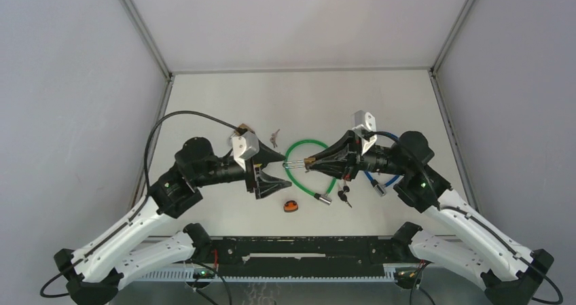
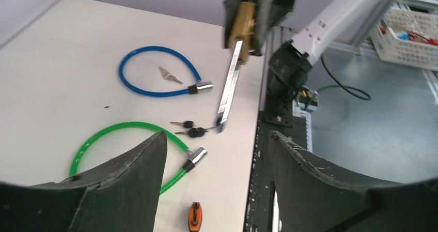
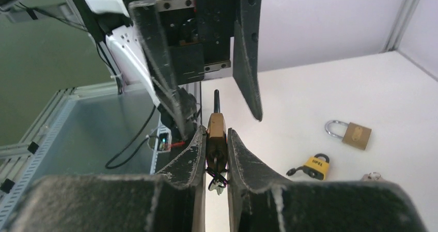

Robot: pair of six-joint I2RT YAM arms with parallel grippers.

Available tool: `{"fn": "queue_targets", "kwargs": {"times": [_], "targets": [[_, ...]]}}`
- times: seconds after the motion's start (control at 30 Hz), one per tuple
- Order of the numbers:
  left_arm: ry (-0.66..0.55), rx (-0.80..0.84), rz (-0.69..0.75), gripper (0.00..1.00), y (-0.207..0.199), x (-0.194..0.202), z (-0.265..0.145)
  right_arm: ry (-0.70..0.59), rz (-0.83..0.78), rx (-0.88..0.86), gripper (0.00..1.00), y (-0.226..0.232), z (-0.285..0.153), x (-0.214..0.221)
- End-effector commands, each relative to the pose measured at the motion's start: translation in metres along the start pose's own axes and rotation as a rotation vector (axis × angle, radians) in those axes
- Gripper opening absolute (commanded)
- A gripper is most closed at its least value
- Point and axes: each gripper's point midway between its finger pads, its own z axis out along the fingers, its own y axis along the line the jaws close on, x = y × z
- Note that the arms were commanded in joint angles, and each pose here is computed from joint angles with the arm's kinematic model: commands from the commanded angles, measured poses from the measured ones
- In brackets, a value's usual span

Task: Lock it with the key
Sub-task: Lock the lock.

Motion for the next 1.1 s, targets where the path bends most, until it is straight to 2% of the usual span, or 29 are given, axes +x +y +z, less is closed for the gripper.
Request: {"fn": "queue_targets", "kwargs": {"times": [0.0,0.13,0.3,0.57,0.67,0.8,0.87,1.0,1.07], "targets": [[-0.168,-0.042,-0.037,0.73,0.003,-0.065,-0.018,-0.161,-0.043,-0.065,0.0,0.016,-0.006,-0.042],[-0.242,0.093,-0.062,0.63,-0.021,-0.081,-0.018,-0.211,-0.038,-0.073,0.0,0.016,-0.006,-0.048],[-0.271,0.096,-0.117,0.6,-0.021,-0.083,-0.012,-0.235,-0.052,-0.081,0.0,0.017,-0.006,-0.054],[-0.28,0.127,-0.136,0.3,-0.024,-0.082,-0.005,-0.246,-0.057,-0.087,0.0,0.021,-0.008,-0.058],[-0.282,0.148,-0.121,0.24,-0.028,-0.085,-0.005,-0.243,-0.052,-0.082,0.0,0.02,-0.009,-0.057],[-0.266,0.116,-0.098,0.28,-0.021,-0.082,-0.002,-0.265,-0.066,-0.08,0.0,0.022,-0.01,-0.063],[-0.264,0.122,-0.085,0.26,-0.022,-0.084,-0.002,-0.269,-0.07,-0.083,0.0,0.023,-0.011,-0.064],[-0.281,0.118,-0.086,0.01,-0.022,-0.09,-0.002,-0.258,-0.063,-0.079,0.0,0.022,-0.011,-0.061],[-0.3,0.124,-0.08,0.0,-0.022,-0.095,-0.002,-0.252,-0.056,-0.076,0.0,0.021,-0.01,-0.059]]}}
